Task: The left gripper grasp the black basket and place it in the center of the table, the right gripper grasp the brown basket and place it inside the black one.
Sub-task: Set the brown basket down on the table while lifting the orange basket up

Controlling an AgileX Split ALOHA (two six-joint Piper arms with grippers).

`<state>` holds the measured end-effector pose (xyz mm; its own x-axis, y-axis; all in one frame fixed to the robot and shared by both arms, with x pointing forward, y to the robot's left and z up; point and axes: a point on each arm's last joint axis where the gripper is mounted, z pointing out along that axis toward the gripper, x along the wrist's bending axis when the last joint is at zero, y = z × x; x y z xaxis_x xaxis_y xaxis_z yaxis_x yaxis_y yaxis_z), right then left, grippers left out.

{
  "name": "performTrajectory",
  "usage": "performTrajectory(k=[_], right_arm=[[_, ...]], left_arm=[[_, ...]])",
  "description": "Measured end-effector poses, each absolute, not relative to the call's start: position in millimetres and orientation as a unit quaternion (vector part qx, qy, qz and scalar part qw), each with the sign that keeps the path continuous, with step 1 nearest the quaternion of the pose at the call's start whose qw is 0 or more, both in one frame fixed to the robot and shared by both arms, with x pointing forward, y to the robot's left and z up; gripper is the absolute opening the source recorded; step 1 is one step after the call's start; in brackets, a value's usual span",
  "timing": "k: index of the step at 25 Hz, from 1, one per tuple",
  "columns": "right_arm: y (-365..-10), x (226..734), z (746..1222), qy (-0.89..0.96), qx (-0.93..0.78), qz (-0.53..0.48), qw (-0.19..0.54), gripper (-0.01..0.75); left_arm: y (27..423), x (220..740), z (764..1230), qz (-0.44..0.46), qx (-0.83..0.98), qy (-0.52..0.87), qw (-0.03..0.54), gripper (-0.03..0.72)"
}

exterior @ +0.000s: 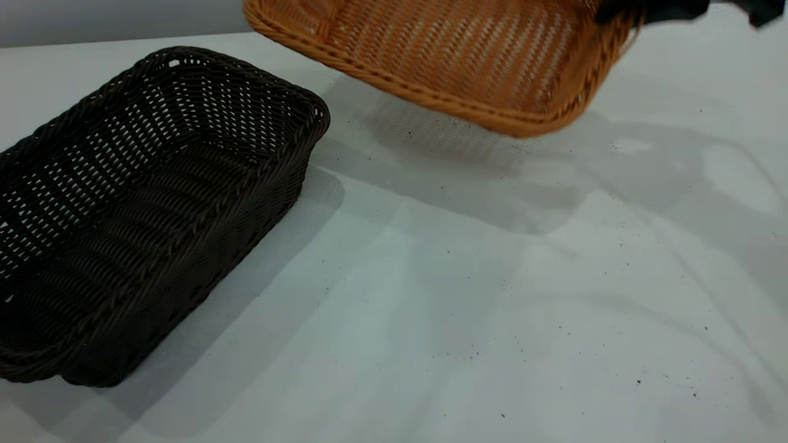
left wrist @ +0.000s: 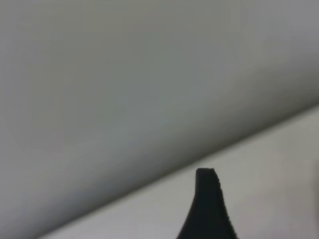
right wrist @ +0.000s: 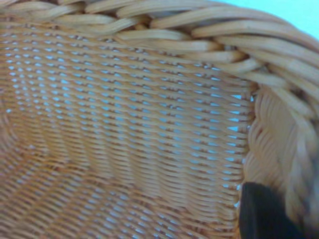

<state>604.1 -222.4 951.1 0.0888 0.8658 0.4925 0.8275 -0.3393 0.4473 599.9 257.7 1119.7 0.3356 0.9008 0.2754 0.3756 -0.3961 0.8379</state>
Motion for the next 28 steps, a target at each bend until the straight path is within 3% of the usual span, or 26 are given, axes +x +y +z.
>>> performTrajectory(k=[5,13,19,28], right_arm=[[-241,612,965,0.583,0.732,0.353,-0.004,0.114],[-302,608,977,0.593,0.747,0.296,-0.047,0.114],[-342,610,996,0.596,0.754,0.274,-0.038,0.114],[-350,626,1047,0.6,0.744,0.294,-0.012,0.114]], left_arm=[[245,589,1108,0.313,0.79,0.424,0.313,0.472],[197,563,1093,0.206,0.874,0.344,0.274,0.472],[167,542,1085,0.159,0.907,0.319,0.225,0.465],[141,550,1040,0.121,0.9,0.393,0.144,0.457]])
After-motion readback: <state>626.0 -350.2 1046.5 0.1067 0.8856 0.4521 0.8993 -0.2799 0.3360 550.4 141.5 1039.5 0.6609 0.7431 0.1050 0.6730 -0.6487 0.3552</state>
